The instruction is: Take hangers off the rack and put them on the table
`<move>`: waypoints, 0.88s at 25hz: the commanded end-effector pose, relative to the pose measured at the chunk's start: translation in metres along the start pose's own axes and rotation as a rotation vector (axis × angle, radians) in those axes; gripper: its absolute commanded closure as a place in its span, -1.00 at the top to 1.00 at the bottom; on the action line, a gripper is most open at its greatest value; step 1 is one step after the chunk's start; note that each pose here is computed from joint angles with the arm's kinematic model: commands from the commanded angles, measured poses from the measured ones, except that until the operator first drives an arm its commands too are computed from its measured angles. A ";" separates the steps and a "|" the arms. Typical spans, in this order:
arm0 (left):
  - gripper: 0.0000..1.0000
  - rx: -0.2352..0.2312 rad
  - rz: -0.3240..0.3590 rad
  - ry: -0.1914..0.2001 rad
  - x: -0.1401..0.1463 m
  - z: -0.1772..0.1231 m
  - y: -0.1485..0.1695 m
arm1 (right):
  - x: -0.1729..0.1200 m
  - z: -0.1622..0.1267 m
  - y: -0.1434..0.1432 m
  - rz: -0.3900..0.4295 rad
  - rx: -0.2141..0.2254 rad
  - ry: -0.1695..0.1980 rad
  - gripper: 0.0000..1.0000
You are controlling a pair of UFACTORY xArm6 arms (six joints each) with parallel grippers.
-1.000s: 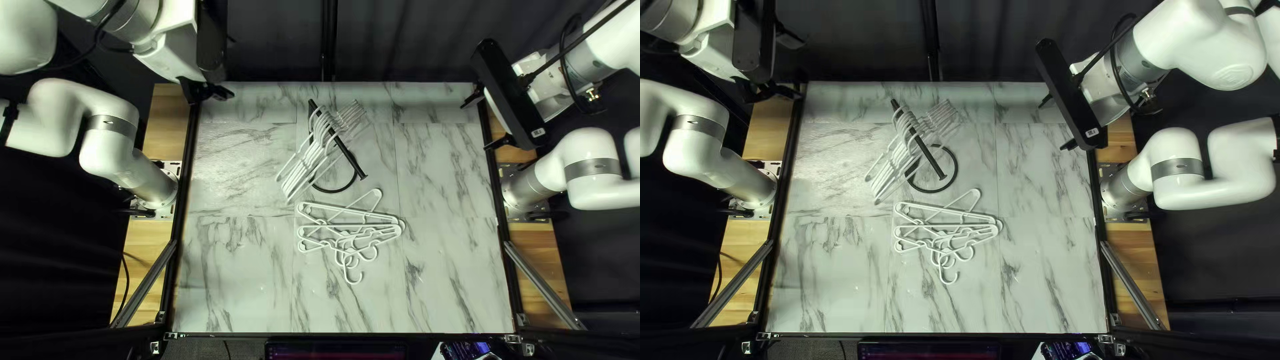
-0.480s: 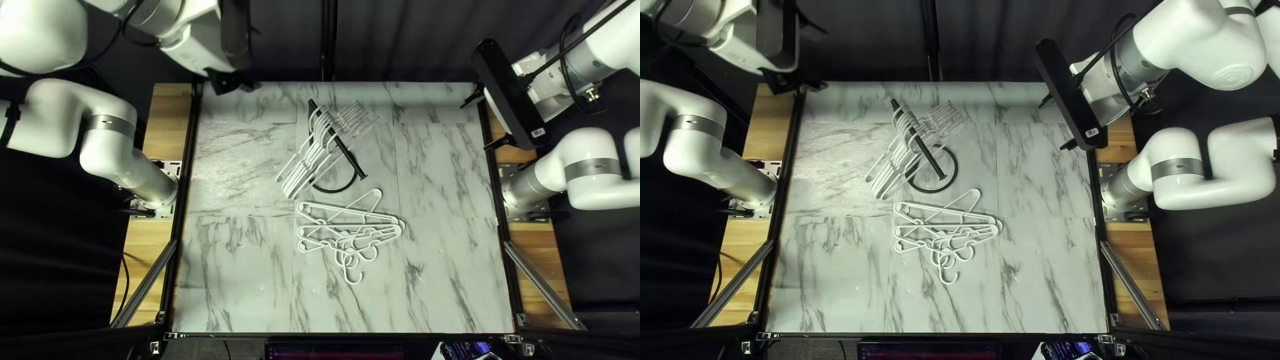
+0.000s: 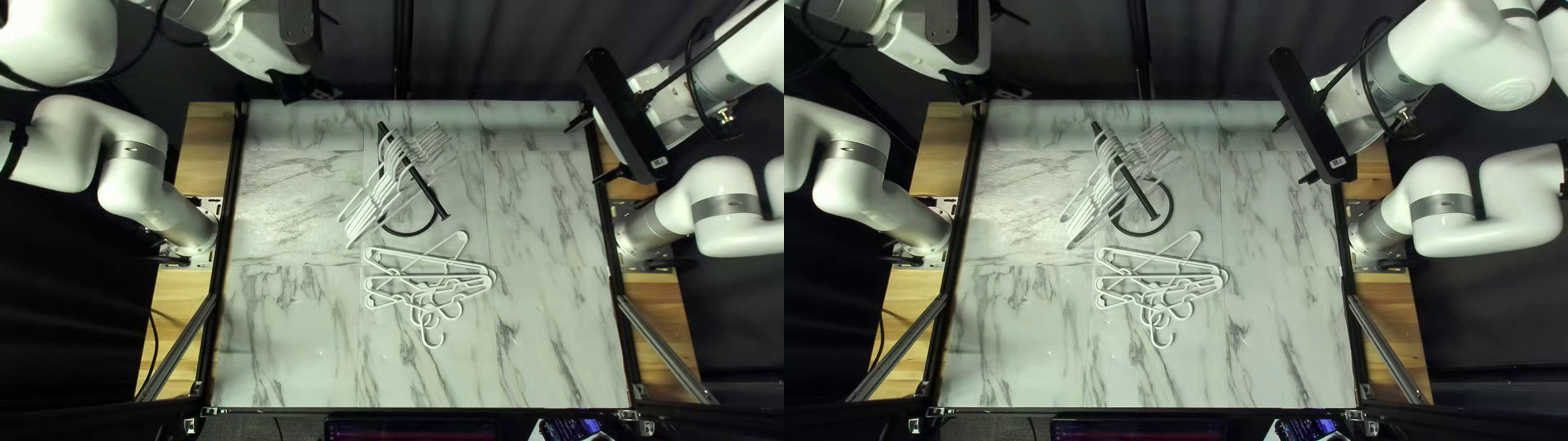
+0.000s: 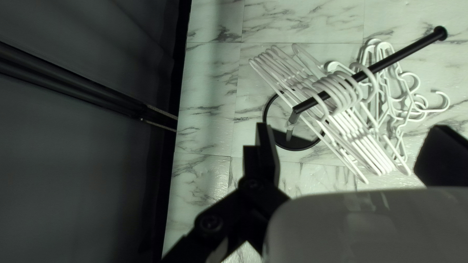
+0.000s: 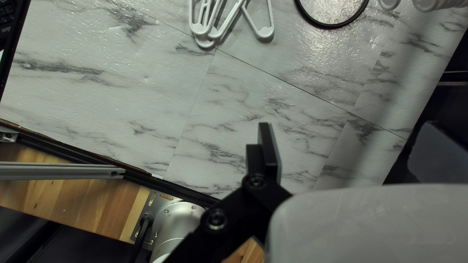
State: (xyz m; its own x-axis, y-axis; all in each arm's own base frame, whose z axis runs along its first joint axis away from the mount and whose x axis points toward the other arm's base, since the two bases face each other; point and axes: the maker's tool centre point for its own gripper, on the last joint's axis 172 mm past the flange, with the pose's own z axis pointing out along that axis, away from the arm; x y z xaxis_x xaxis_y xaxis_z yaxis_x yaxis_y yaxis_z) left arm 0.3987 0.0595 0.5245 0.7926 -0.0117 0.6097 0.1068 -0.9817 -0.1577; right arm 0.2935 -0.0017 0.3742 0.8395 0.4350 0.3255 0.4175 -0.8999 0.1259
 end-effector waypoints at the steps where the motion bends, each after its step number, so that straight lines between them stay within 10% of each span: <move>1: 1.00 0.000 0.000 0.000 0.000 0.000 0.000 | 0.000 0.000 0.000 0.000 0.000 0.000 1.00; 13: 1.00 0.000 0.000 0.000 0.000 0.000 0.000 | 0.000 0.000 0.000 0.000 0.000 0.000 1.00; 22: 1.00 0.109 0.052 -0.106 -0.003 0.039 -0.024 | 0.000 0.000 0.000 0.000 0.000 0.000 1.00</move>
State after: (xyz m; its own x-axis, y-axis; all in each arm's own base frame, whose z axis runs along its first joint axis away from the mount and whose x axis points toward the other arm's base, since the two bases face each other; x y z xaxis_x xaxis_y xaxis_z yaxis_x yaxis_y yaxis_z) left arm 0.4153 0.0887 0.5010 0.8537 -0.0299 0.5199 0.1258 -0.9569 -0.2617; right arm 0.2935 -0.0017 0.3742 0.8396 0.4350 0.3255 0.4175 -0.8999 0.1259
